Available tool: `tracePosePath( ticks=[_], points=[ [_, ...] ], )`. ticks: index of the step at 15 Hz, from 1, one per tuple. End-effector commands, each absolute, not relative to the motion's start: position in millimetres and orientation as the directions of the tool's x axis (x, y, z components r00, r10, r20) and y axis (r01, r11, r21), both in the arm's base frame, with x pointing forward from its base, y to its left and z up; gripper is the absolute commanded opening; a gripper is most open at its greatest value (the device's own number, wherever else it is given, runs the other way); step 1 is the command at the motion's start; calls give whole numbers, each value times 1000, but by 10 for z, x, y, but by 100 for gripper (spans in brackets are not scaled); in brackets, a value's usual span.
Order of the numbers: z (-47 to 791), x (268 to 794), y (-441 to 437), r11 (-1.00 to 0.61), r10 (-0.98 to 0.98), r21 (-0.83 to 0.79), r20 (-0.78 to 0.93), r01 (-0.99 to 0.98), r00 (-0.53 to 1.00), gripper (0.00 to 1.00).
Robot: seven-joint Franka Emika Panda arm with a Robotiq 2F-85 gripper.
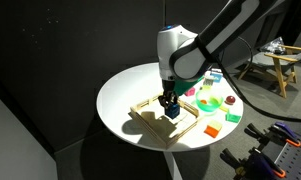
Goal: Place the blue block on top of the pink block
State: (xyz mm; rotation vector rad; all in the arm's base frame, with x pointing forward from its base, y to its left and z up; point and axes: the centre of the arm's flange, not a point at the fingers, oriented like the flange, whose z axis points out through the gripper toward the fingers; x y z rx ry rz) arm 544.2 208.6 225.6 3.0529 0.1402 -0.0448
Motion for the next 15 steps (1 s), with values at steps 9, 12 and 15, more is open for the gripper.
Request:
tracePosePath(
  ticks=[9,12,15],
  points=[
    [2784,5315,1517,-998,-21,62,20,-23,1000,32],
    [2827,5299,1319,-996,-54,63,31,-56,998,32],
    [2854,5266,1115,-994,-88,61,38,-90,995,32]
  ],
)
